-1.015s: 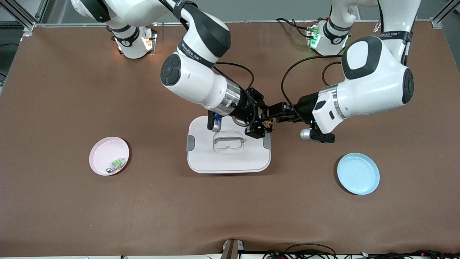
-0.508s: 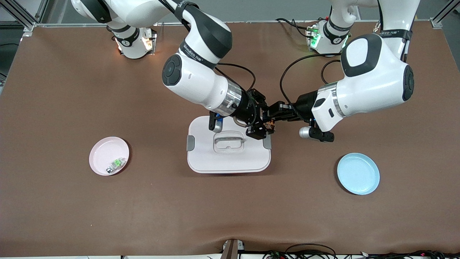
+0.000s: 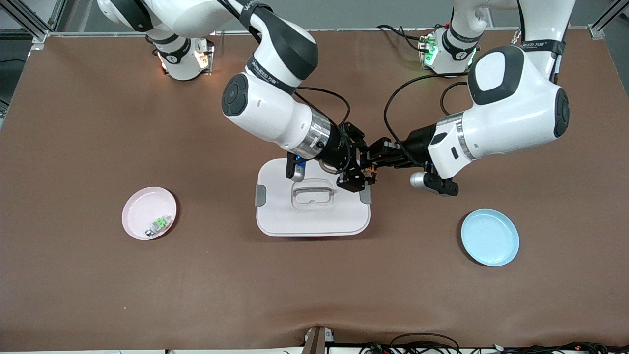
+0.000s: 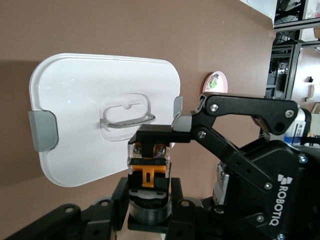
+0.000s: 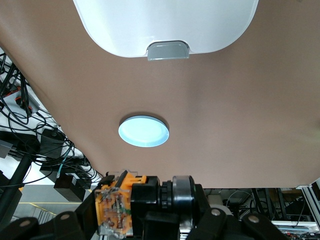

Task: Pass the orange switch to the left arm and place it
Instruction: 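Open the right gripper while the left gripper carries the switch away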

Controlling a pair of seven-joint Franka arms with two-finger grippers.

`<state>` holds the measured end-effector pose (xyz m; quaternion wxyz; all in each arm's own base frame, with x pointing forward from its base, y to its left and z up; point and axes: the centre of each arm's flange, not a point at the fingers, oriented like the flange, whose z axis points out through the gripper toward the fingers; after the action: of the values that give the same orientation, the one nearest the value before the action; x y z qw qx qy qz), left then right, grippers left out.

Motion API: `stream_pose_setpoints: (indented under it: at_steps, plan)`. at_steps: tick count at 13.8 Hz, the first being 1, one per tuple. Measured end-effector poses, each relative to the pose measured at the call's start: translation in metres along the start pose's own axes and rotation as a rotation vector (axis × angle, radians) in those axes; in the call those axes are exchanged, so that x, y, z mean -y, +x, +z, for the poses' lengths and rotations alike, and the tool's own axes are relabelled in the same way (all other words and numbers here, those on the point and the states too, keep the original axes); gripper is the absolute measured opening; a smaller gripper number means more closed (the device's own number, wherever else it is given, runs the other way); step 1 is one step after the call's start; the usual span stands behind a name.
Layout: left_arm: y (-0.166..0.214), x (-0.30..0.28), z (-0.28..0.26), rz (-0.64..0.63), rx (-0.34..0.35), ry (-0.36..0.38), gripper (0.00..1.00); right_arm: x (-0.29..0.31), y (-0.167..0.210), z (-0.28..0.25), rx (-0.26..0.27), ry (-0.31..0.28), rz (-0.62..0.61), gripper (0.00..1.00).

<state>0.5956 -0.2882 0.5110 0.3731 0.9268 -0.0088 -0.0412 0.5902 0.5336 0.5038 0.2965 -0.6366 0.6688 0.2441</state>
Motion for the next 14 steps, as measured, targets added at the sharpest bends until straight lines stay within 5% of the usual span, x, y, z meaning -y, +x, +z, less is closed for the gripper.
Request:
stream_pose_setpoints:
  at_steps: [2, 5, 8, 11, 14]
  plan:
    - [0.001, 0.001, -0.001, 0.015, -0.001, 0.001, 0.37, 0.001, -0.002, -0.002, 0.007, 0.009, -0.001, 0.79]
    - [0.001, 0.007, 0.001, 0.034, 0.002, 0.004, 0.37, 0.003, -0.008, -0.010, 0.022, 0.025, -0.005, 1.00]
    - [0.003, 0.010, -0.003, 0.033, -0.004, 0.009, 0.37, 0.004, -0.009, -0.012, 0.024, 0.027, -0.006, 1.00]
    - [0.010, 0.027, -0.014, 0.056, -0.025, 0.092, 0.37, 0.007, -0.008, -0.015, 0.030, 0.043, -0.023, 1.00]
    - [0.018, 0.055, -0.033, 0.095, -0.033, 0.193, 0.37, 0.007, -0.018, -0.018, 0.067, 0.102, -0.289, 1.00]
